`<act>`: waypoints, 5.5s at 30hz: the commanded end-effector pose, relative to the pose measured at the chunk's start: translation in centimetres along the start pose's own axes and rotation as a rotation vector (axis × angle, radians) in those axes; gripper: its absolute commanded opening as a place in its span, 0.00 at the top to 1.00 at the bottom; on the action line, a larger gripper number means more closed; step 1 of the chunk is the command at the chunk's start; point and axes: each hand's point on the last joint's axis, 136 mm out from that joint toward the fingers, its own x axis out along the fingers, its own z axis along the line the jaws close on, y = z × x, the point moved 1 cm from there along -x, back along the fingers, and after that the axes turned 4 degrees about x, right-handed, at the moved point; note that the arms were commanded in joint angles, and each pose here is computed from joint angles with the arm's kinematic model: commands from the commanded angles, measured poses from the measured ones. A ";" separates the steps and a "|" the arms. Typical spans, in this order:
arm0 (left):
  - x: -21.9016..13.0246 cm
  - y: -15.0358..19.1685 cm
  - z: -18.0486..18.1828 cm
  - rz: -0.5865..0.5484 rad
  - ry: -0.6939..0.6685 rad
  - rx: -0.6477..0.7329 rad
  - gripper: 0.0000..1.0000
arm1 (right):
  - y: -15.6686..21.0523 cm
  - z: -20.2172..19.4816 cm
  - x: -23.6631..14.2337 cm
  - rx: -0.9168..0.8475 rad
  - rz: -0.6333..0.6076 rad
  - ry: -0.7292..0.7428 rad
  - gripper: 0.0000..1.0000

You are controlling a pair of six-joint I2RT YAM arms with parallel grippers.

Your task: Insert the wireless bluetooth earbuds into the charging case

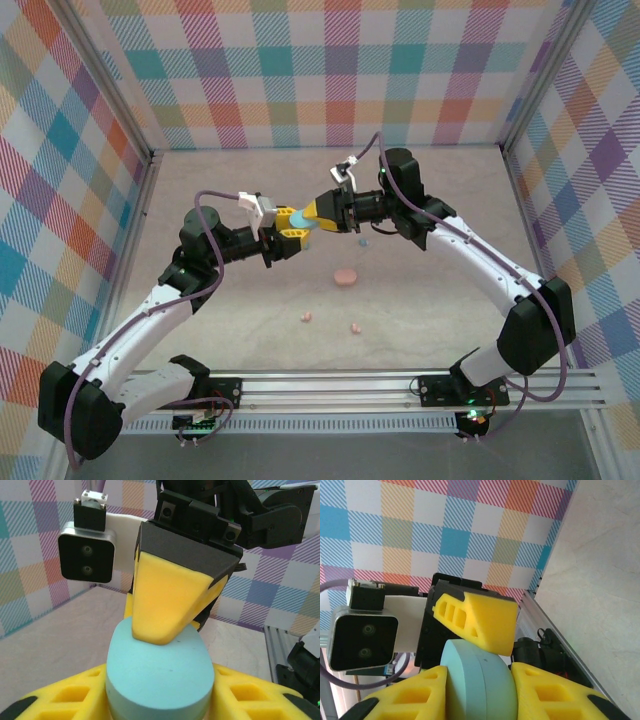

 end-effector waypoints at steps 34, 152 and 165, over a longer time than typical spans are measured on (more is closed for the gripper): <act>-1.2 -1.6 -1.1 -0.077 0.065 0.007 0.54 | 0.8 0.3 -0.3 0.013 0.033 -0.035 0.77; -1.5 0.6 -2.4 0.008 0.110 -0.122 0.76 | 1.8 1.0 -1.5 -1.125 -0.003 0.657 0.44; -1.5 0.9 -2.9 0.024 0.128 -0.119 0.76 | -0.2 1.0 -2.2 -1.096 -0.033 0.742 0.45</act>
